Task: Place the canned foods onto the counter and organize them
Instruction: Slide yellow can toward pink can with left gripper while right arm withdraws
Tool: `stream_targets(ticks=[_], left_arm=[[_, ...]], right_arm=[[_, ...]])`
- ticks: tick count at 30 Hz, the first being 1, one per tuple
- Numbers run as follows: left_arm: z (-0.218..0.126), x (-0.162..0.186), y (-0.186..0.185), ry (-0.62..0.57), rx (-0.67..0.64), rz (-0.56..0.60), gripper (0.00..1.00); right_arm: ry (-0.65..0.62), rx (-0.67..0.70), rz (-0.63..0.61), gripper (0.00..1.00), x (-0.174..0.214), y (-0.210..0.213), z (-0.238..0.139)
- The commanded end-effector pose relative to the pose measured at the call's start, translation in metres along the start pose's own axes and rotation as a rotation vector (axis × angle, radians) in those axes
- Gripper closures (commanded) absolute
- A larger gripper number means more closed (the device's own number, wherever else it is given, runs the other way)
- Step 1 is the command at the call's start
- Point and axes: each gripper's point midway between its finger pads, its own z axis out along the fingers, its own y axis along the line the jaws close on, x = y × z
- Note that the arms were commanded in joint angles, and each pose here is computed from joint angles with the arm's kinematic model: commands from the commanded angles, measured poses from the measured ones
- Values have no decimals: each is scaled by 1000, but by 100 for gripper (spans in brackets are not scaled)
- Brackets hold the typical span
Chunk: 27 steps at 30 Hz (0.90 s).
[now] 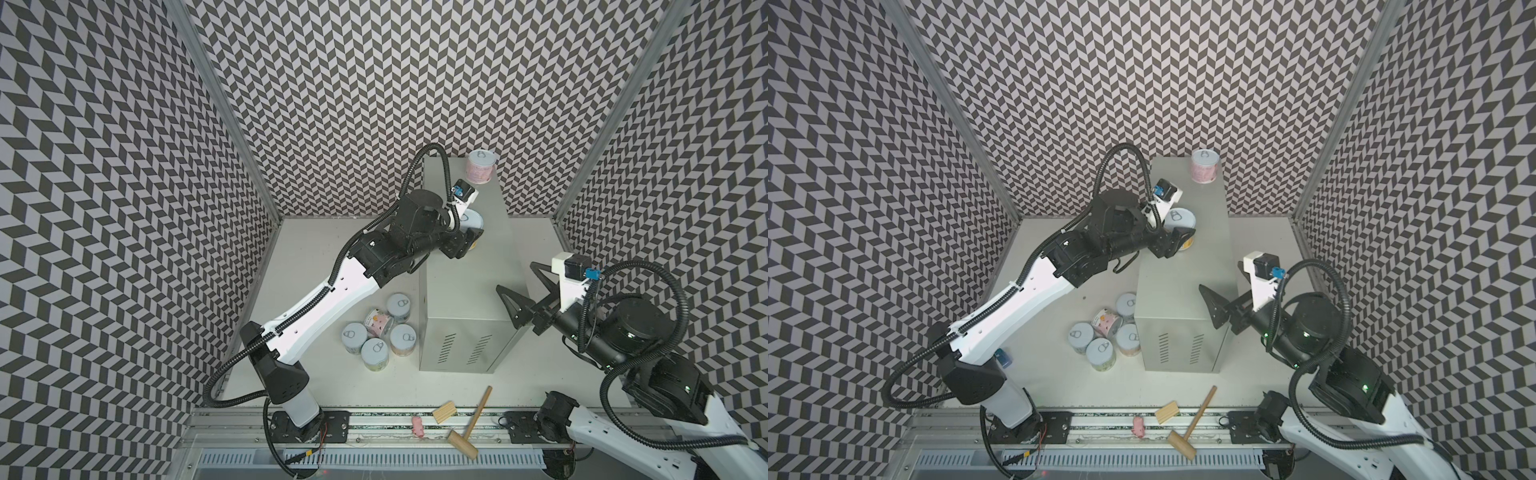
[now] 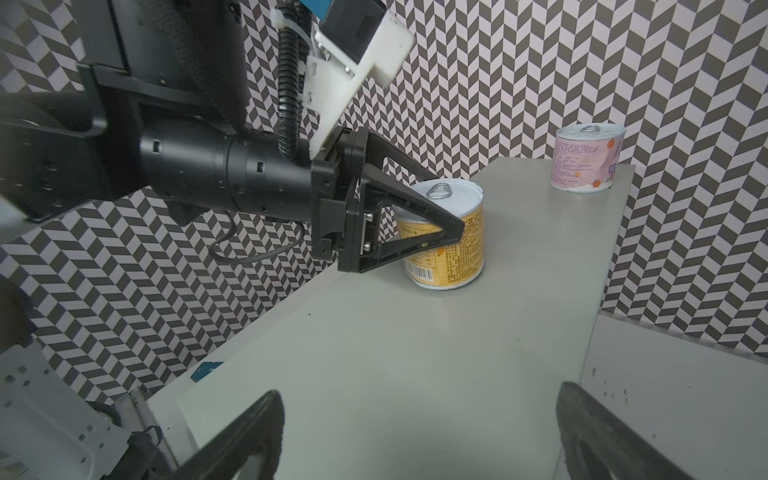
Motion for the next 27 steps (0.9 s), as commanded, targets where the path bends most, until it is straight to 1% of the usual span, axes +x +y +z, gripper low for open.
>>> stream_targets(ticks=[1, 9, 13, 21, 27], left_arm=[[-17, -62, 22, -193, -40, 38, 30], [14, -65, 80, -183, -154, 86, 30], [33, -63, 104, -167, -189, 113, 30], [53, -58, 133, -184, -190, 129, 29], [67, -49, 140, -186, -161, 131, 28]], right_arm=[[-43, -7, -12, 1, -10, 1, -3], [-39, 2, -17, 1, -9, 0, -2], [-38, 5, -11, 1, -10, -1, -4], [-22, 15, -6, 1, -6, -2, -1], [-12, 23, -3, 1, -5, -3, 4]])
